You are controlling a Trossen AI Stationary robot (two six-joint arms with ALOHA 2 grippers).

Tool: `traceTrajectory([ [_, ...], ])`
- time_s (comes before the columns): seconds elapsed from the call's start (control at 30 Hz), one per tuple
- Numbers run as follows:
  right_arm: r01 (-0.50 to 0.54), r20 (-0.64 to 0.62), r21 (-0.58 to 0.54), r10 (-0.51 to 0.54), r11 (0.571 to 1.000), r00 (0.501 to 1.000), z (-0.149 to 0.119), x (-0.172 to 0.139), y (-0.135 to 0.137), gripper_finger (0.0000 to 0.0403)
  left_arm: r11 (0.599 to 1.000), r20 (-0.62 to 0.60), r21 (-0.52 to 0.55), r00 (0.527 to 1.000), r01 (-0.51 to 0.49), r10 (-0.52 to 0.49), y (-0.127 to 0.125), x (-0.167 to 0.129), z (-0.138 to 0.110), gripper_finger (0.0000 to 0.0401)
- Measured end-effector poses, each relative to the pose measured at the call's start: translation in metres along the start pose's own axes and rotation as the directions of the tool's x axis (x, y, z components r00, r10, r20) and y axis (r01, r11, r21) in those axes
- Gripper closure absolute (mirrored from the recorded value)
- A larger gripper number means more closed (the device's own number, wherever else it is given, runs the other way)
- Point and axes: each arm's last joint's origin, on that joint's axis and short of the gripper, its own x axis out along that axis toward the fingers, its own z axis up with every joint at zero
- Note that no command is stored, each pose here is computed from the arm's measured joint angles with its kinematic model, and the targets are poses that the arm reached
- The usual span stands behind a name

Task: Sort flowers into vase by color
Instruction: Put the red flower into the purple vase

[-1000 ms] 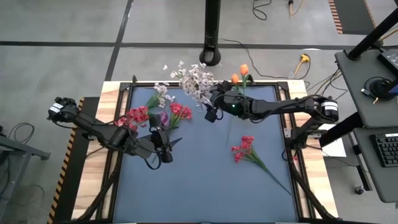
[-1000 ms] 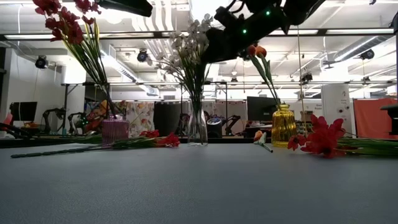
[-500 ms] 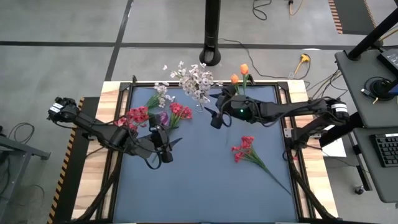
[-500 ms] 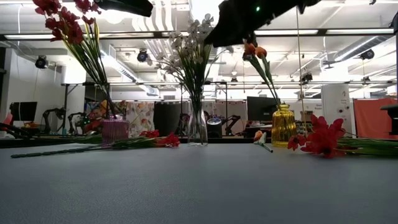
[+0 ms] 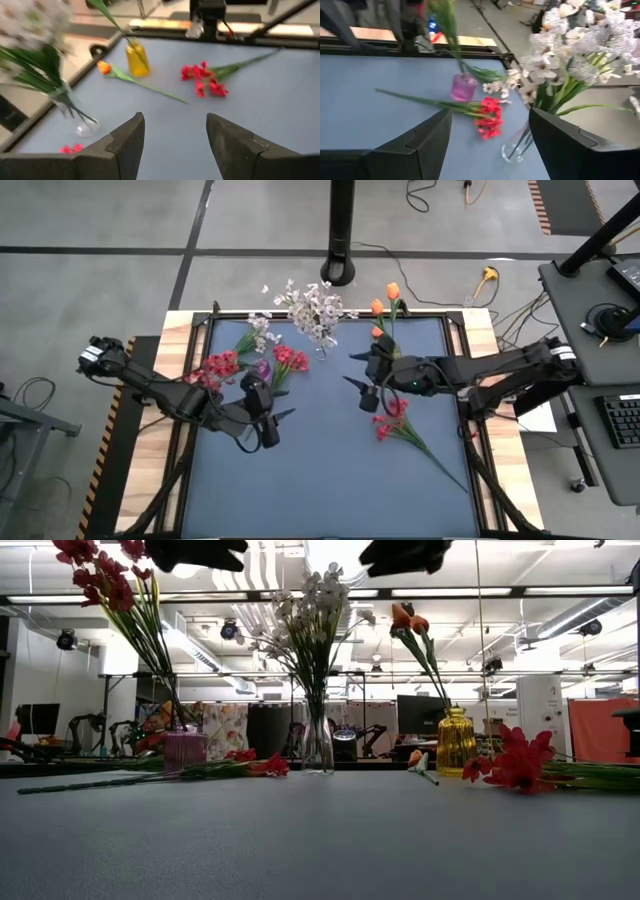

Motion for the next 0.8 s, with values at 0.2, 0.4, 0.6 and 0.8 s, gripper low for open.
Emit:
traceTrajectory([
  [0.2, -0.063, -0.020, -0.007, 0.062, 0.998, 0.998, -0.001, -0.017, 0.012, 0.0145, 0.997, -0.120, -0.036, 0.991, 0.063, -0.067, -0.027, 0.020, -0.025, 0.0205],
  [0.4, -0.103, -0.016, -0.025, 0.103, 0.994, 0.995, -0.001, -0.025, 0.022, 0.0149, 0.992, -0.348, -0.110, 0.932, 0.062, -0.097, -0.046, 0.037, -0.045, 0.0205],
  [0.6, -0.123, -0.020, -0.039, 0.122, 0.992, 0.992, -0.001, -0.029, 0.026, 0.0148, 0.997, -0.629, -0.054, 0.778, -0.052, 0.007, -0.061, 0.042, -0.066, 0.0205],
  [0.8, -0.129, -0.028, -0.057, 0.128, 0.990, 0.991, -0.002, -0.030, 0.027, 0.0151, 0.998, -0.777, -0.023, 0.629, -0.057, 0.018, -0.084, 0.029, -0.108, 0.0205],
])
